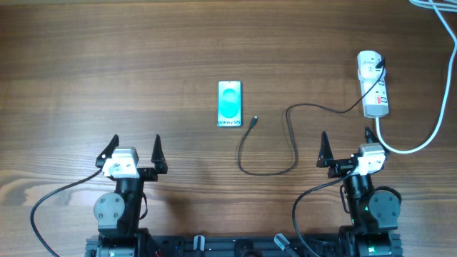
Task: Plug charger to phone and switch on socket
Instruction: 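Raise the left arm from rest toward the blue phone, then lower the left gripper over the phone and close on it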
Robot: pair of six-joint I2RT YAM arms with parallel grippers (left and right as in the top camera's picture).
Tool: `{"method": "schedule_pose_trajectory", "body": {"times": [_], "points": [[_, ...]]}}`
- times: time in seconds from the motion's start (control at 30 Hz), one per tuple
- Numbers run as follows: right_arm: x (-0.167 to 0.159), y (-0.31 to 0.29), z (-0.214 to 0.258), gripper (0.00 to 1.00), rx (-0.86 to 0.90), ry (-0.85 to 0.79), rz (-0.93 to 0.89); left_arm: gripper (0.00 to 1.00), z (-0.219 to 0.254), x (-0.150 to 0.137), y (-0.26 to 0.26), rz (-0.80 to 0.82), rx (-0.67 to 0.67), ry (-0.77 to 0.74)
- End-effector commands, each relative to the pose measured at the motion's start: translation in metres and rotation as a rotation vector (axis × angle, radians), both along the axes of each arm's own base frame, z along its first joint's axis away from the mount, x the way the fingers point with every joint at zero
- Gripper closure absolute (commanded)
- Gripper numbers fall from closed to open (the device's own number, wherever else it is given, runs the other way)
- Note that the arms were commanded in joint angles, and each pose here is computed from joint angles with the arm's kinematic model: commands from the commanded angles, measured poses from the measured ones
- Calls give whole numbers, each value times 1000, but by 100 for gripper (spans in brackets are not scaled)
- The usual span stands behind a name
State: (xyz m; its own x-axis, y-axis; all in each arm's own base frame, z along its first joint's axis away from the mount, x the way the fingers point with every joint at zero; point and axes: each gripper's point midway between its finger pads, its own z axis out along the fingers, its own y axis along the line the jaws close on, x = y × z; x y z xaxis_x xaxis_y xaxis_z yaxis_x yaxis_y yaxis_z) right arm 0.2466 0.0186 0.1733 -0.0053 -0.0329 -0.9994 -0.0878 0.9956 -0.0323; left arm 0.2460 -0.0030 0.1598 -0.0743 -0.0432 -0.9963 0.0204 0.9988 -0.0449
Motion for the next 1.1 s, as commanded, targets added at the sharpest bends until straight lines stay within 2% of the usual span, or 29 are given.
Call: {"method": "schedule_pose_trajectory", "body": {"times": [0.0, 0.23, 0.27, 0.3, 0.37, 0.4, 0.43, 0.53, 0.63, 0.67, 0.73, 0.83, 0.9, 0.97, 1.0, 1.03, 1.07], "points": [[-1, 2, 2, 0, -18, -12, 9, 0, -3, 0, 1, 7, 20, -1], [-1, 2, 2, 0, -19, -12, 8, 0, -3, 0, 2, 9, 23, -2], [-1, 2, 2, 0, -19, -12, 9, 0, -2, 0, -6, -34, -16, -4], [-1, 2, 2, 0, -19, -12, 8, 0, 0, -1, -18, -92, -120, -3], [-1, 2, 2, 0, -19, -12, 9, 0, 6, -9, -54, -287, -458, 49], [-1, 2, 2, 0, -19, -12, 9, 0, 7, -14, -66, -352, -551, 82], [-1, 2, 2, 0, -19, -12, 8, 0, 8, -18, -73, -395, -617, 109], [-1, 2, 2, 0, -19, -12, 9, 0, 14, -20, -78, -425, -689, 113], [-1, 2, 2, 0, -19, -12, 9, 0, 54, -26, -83, -517, -644, -43], [-1, 2, 2, 0, -19, -12, 8, 0, 78, -30, -81, -538, -618, -150], [-1, 2, 2, 0, -19, -12, 9, 0, 113, -38, -72, -534, -659, -284], [-1, 2, 2, 0, -19, -12, 9, 0, 159, -48, -65, -515, -659, -372], [-1, 2, 2, 0, -19, -12, 9, 0, 188, -47, -65, -509, -664, -345], [-1, 2, 2, 0, -19, -12, 8, 0, 209, -37, -75, -529, -591, -262], [-1, 2, 2, 0, -19, -12, 9, 0, 217, -25, -78, -517, -532, -193], [-1, 2, 2, 0, -19, -12, 9, 0, 216, -3, -77, -460, -460, -50], [-1, 2, 2, 0, -19, -12, 9, 1, 213, 10, -74, -420, -443, 60]]}}
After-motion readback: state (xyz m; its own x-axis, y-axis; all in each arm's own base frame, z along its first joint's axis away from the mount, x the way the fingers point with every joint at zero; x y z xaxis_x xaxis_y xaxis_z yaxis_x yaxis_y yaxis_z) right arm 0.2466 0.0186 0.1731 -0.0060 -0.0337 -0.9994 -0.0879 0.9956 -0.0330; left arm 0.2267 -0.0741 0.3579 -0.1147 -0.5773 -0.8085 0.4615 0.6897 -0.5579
